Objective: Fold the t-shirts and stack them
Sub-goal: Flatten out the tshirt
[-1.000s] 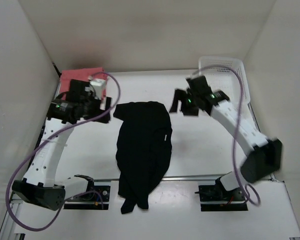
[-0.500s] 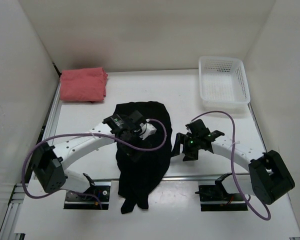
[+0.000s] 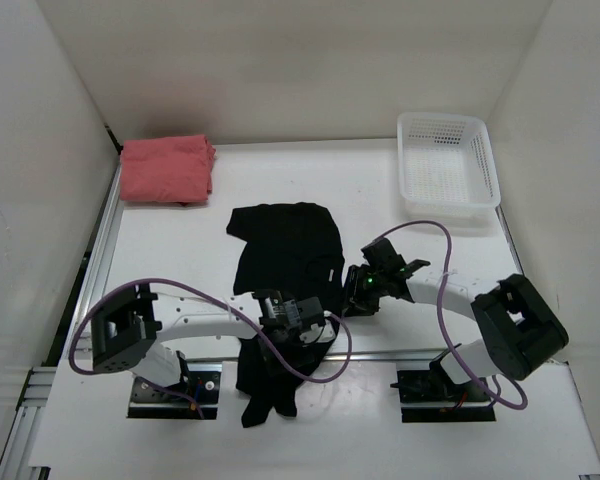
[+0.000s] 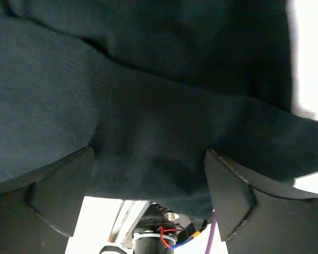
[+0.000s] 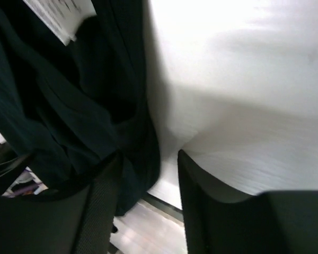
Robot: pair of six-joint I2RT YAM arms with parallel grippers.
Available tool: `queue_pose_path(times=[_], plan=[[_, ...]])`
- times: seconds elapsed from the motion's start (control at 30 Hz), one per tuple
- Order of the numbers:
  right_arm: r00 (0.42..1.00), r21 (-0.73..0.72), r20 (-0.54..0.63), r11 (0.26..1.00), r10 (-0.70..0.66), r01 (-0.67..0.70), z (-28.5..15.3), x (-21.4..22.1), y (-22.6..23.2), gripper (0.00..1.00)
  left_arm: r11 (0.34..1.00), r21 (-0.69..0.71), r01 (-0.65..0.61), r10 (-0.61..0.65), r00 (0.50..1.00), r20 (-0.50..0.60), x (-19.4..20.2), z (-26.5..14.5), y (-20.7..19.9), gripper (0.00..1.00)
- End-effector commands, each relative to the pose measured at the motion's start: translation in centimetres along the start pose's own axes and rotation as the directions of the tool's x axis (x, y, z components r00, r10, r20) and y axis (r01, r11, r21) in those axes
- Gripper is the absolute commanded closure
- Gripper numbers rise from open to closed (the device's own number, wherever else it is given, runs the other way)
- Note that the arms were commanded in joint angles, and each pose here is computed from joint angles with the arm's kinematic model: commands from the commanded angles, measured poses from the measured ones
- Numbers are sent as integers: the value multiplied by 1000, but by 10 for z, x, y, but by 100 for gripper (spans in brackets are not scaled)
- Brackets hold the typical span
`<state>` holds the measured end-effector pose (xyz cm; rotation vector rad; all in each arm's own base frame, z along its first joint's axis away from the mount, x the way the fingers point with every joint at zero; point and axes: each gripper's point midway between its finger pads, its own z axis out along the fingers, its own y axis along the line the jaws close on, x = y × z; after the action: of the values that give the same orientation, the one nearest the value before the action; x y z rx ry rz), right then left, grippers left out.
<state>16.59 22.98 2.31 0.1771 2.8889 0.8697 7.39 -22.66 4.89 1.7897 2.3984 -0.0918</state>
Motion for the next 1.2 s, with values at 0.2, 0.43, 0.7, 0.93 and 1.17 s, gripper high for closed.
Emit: queue_pose_path(times=[0.2,0.43,0.7,0.93,1.17], plan=[[999,-15,18,999,42,-42,15,-24,16,88,998,-69,-1,2,1000,4,-3,32,10,65],[975,124,192,983,112,-137,-35,-77,-17,100,953,-185,238,-222,969,104,7,-10,81,89],[962,273,273,958,8,-86,-85,-154,-39,100,780,-154,607,-561,787,257,49,-71,150,81],[947,291,320,949,24,-123,-105,-223,-29,100,595,-87,799,-772,599,213,91,-63,181,79],[912,298,409,948,-18,-115,-172,-251,-28,100,445,-40,895,-868,442,227,119,-80,192,78]])
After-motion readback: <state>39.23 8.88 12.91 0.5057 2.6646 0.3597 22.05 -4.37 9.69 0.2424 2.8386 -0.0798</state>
